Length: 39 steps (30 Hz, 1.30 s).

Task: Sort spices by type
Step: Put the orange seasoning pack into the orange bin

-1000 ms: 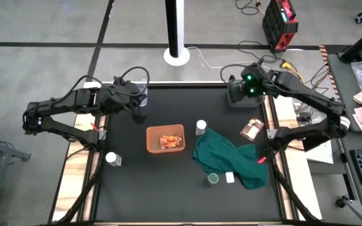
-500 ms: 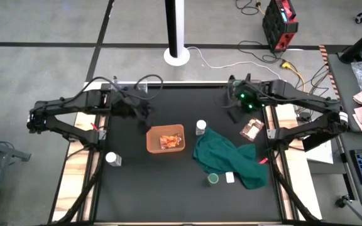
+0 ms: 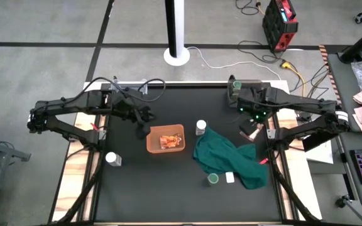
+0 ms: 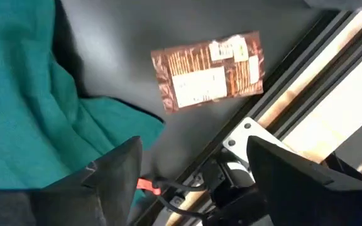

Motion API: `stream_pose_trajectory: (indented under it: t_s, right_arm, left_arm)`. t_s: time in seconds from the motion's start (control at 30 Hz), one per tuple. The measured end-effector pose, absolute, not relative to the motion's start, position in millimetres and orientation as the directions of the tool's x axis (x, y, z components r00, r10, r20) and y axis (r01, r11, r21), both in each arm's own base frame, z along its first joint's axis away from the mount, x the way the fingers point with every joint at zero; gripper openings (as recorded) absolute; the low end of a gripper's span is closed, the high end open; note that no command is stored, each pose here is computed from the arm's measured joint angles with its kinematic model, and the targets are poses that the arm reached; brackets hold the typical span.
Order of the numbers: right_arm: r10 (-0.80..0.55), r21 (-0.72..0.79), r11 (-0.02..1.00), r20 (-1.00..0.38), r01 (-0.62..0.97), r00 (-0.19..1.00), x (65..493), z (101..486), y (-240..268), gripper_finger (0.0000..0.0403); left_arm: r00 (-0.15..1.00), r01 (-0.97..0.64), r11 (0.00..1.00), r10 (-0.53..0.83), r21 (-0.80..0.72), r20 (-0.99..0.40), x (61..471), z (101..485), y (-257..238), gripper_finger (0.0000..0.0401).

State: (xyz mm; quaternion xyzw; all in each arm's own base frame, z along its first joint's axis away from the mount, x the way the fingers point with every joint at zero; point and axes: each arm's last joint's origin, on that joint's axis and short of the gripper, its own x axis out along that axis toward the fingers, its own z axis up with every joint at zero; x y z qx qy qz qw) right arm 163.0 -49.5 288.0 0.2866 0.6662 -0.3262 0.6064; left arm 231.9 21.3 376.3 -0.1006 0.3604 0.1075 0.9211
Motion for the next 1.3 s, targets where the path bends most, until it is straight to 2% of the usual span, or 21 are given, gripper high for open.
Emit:
stream_pose_trajectory:
  t_s: [0.13,0.43,0.83,1.07,1.3]
  right_arm:
    - [0.005,-0.106,0.644,-0.990,0.757,-0.143,161,270,-45,0.0296]
    - [0.003,-0.079,0.676,-0.994,0.732,-0.110,163,216,-43,0.0310]
    - [-0.015,-0.051,0.676,-0.998,0.736,-0.056,159,165,-42,0.0300]
    - [-0.044,-0.132,0.673,-0.989,0.727,-0.139,155,143,-43,0.0301]
    - [-0.030,-0.146,0.644,-0.986,0.751,-0.166,159,136,-43,0.0278]
  left_arm:
    - [0.717,-0.271,0.957,0.128,-0.104,-0.685,232,376,21,0.0000]
    - [0.716,-0.262,0.961,0.131,-0.091,-0.686,232,376,21,0.0000]
    - [0.711,-0.288,0.955,0.167,-0.066,-0.683,232,376,22,0.0000]
    - [0.711,-0.288,0.955,0.167,-0.066,-0.683,232,376,22,0.0000]
    - [0.709,-0.298,0.953,0.181,-0.057,-0.681,232,376,23,0.0000]
